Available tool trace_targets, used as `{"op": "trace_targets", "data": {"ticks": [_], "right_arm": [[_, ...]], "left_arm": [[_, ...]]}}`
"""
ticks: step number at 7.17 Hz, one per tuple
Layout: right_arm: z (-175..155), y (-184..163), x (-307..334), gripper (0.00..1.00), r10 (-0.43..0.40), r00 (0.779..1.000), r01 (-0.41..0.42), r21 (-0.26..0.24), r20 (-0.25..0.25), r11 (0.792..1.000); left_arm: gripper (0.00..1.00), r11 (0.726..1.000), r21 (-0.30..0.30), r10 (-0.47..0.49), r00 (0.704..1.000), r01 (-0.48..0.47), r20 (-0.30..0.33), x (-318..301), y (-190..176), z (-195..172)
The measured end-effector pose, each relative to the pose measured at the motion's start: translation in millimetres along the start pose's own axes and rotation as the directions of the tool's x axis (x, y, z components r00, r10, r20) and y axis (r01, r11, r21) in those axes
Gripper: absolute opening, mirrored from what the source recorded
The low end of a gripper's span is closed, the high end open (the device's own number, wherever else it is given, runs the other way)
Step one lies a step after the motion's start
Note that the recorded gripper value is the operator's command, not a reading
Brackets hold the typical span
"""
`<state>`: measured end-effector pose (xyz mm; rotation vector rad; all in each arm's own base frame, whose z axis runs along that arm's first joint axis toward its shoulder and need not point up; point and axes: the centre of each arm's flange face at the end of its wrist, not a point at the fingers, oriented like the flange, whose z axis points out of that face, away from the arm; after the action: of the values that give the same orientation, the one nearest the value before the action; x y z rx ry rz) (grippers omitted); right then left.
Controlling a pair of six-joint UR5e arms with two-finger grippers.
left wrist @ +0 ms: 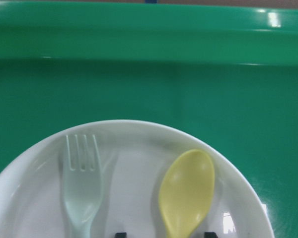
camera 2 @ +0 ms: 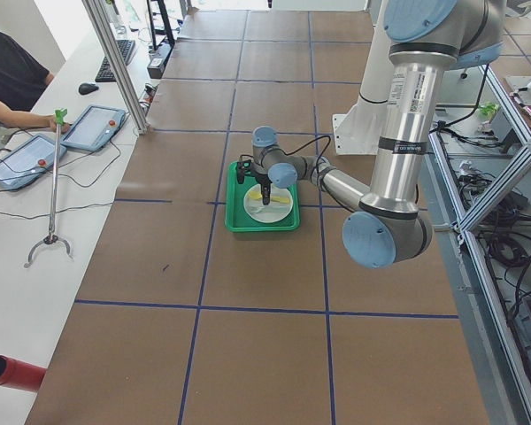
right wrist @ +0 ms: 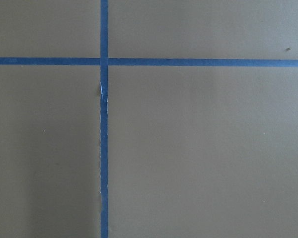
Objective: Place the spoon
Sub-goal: 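Lower the left gripper and grasp the yellow spoon's handle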
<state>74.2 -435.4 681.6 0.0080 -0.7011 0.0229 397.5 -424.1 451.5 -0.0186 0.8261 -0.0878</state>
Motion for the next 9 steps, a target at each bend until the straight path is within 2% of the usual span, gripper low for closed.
{"op": "trace_targets", "data": {"ticks": [1, 3, 7, 9], "right_arm": [[0, 0, 0, 1.00, 0.000, 1.000, 0.000, 0.000, 0.000, 1.000], [0, 0, 0, 1.00, 0.000, 1.000, 0.000, 0.000, 0.000, 1.000], [0, 0, 0, 1.00, 0.000, 1.000, 0.000, 0.000, 0.000, 1.000], [0, 0, 0, 1.00, 0.000, 1.000, 0.000, 0.000, 0.000, 1.000]], "left_arm": [[0.52, 1.000, -0.003, 0.002, 1.000, -0.002, 0.001, 1, 2, 1], [0.30, 1.000, -0.005, 0.005, 1.000, -0.005, -0.003, 3, 4, 1], [0.00, 1.000, 0.000, 0.008, 1.000, -0.008, -0.011, 4, 4, -5], [0.00, 1.000, 0.004, 0.004, 1.000, -0.004, -0.009, -1, 5, -10]]}}
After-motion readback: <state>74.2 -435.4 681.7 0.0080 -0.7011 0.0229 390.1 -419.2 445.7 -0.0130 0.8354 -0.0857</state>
